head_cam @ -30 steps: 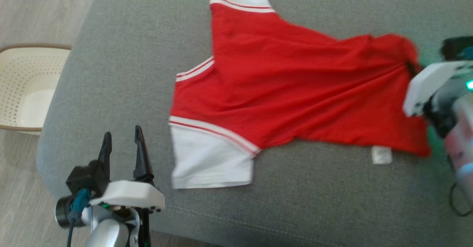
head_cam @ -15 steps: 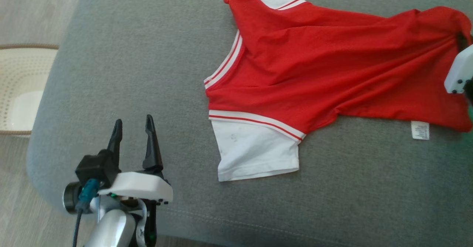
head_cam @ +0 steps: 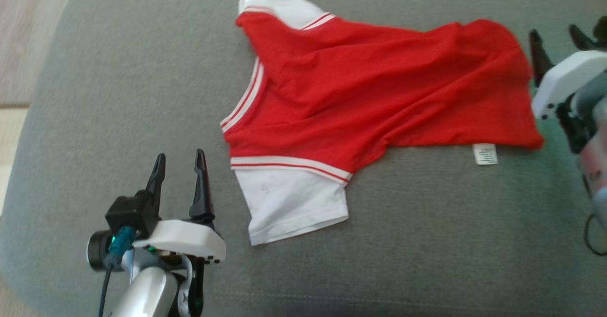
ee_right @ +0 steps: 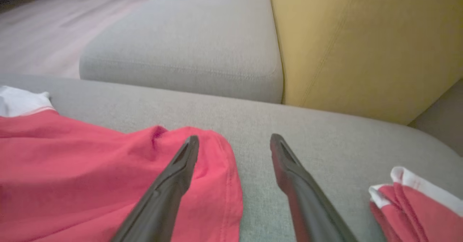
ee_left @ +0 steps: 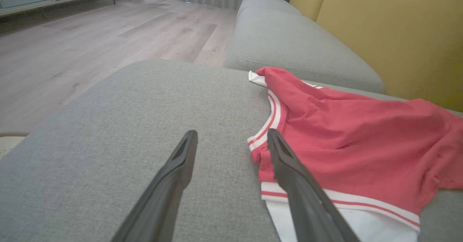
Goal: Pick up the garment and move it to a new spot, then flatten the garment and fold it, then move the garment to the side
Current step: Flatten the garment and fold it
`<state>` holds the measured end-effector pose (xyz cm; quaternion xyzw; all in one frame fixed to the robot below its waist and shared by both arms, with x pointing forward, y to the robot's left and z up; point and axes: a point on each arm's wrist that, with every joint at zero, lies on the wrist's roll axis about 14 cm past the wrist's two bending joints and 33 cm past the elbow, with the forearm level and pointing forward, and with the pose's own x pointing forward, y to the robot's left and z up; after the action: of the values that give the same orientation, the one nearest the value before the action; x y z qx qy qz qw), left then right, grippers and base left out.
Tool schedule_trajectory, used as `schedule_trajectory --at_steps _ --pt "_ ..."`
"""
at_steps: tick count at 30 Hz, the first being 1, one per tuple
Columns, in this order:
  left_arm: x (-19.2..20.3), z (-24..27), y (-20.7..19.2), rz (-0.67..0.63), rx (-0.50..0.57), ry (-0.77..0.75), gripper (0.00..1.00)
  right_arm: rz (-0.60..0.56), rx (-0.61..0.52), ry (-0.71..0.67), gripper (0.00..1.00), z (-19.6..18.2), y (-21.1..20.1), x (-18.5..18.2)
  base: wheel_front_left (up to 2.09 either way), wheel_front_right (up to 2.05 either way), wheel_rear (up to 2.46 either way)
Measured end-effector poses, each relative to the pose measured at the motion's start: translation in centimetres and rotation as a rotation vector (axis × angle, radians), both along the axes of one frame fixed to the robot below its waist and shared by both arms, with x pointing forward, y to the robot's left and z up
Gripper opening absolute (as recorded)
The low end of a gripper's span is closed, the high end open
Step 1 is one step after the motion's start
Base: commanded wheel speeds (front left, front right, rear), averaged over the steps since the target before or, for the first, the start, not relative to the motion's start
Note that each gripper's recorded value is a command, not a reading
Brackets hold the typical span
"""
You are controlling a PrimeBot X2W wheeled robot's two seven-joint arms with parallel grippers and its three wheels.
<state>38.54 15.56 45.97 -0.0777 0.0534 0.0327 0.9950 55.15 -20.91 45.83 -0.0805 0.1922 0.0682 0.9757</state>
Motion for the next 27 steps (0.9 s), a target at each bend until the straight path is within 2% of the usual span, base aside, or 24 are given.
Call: schedule_trajectory --at_steps 9,20,27 --pt "0.0 2.3 -2.4 -0.077 -0.010 -0.071 1.00 0.044 0.103 -0.242 1.00 5.3 1.7 -3.4 0.00 0.00 0.00" --pt "-2.9 2.3 -4.0 -0.118 -0.034 -0.067 1.00 -0.032 0.238 -0.370 1.00 5.6 1.9 -11.6 0.00 0.00 0.00" --pt "-4.2 2.1 -3.7 -0.118 -0.024 -0.068 1.00 -0.089 0.272 -0.426 1.00 5.0 2.6 -16.4 0.00 0.00 0.00"
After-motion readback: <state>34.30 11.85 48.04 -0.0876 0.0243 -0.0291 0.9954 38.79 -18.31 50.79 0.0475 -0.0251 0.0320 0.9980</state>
